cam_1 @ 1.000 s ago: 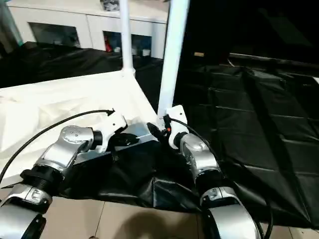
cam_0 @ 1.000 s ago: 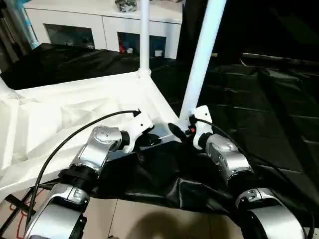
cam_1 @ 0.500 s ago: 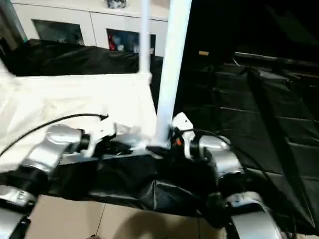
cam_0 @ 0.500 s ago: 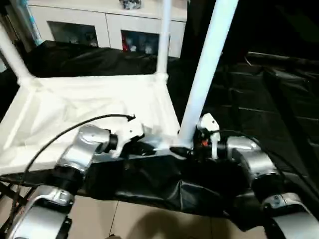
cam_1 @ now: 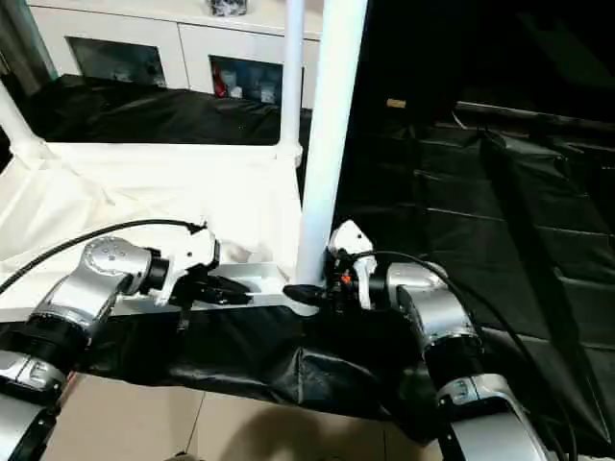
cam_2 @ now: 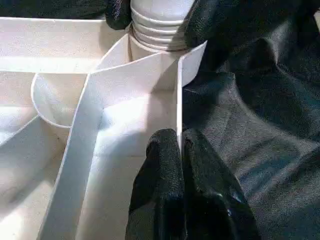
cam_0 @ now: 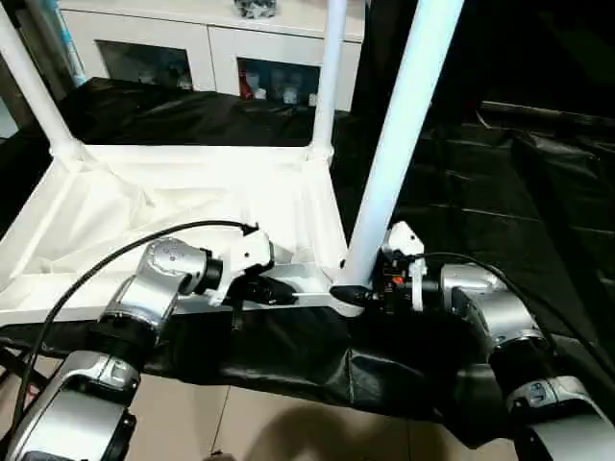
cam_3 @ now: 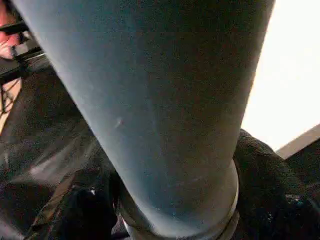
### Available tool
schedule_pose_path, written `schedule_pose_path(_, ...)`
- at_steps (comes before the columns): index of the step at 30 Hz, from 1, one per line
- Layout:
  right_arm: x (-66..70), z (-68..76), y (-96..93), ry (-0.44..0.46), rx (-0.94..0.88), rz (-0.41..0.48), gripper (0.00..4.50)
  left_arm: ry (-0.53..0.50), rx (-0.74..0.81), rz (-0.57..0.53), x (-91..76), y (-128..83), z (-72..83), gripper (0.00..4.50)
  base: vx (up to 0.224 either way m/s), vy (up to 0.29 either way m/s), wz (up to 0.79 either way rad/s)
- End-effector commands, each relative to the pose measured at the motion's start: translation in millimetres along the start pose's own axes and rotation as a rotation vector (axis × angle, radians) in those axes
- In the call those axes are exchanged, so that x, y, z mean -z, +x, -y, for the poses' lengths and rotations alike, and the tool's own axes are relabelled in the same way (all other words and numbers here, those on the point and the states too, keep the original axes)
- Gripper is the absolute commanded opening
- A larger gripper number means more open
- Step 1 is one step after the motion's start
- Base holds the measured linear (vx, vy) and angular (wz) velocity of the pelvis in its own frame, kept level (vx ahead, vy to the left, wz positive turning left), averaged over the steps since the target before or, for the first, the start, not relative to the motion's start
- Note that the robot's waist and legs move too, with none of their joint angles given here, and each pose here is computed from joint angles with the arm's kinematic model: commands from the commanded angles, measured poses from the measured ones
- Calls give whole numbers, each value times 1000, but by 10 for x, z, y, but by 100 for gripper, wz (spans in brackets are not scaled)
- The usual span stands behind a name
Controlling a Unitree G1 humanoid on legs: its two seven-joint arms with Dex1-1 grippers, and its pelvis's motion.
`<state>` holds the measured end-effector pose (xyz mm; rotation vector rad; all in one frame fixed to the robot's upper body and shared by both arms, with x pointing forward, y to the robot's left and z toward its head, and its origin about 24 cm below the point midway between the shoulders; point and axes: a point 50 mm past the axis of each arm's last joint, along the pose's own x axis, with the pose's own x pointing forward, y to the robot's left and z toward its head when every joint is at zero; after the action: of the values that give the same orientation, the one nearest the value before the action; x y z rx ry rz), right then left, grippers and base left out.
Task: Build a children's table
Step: Rotate leg to tighten
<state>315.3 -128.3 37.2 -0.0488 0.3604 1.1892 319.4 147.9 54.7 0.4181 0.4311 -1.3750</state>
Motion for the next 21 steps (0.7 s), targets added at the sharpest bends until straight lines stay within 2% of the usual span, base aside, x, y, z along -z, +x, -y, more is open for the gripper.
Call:
schedule_pose_path(1, 4, -21, 235, 35, 101, 26, 269, -24, -97, 30, -74, 167, -44, 0, 0, 0, 0)
schedule_pose_path(2, 11, -4, 248, 41, 134, 26, 268, -26, -105, 33, -81, 179, -47, 0, 0, 0, 0)
schedule_pose_path(3, 48, 57, 309, 77, 265, 22, 268, -35, -145, 35, -107, 246, -59, 0, 0, 0, 0)
schedule_pose_path(4, 48, 57, 309, 77, 265, 22, 268, -35, -145, 35, -107, 246, -59, 0, 0, 0, 0)
schedule_pose_path(9, 75, 93, 513, 185, 482, 33, 267, -54, -215, 53, -231, 512, -58, 0, 0, 0, 0)
schedule_pose_path(13, 50, 26, 671, 140, 522, 24, 267, -46, -209, 78, -335, 686, 4, 0, 0, 0, 0)
schedule_pose_path(14, 21, 11, 695, 131, 503, 47, 267, -47, -207, 89, -370, 719, 16, 0, 0, 0, 0)
schedule_pose_path(16, 11, 18, 686, 145, 498, 61, 323, -49, -208, 90, -374, 719, 15, 0, 0, 0, 0)
schedule_pose_path(18, -9, 46, 659, 155, 496, 78, 339, -49, -213, 90, -373, 711, 7, 0, 0, 0, 0)
schedule_pose_path(21, -53, 87, 567, 98, 434, 84, 362, -40, -198, 87, -328, 630, -6, 0, 0, 0, 0)
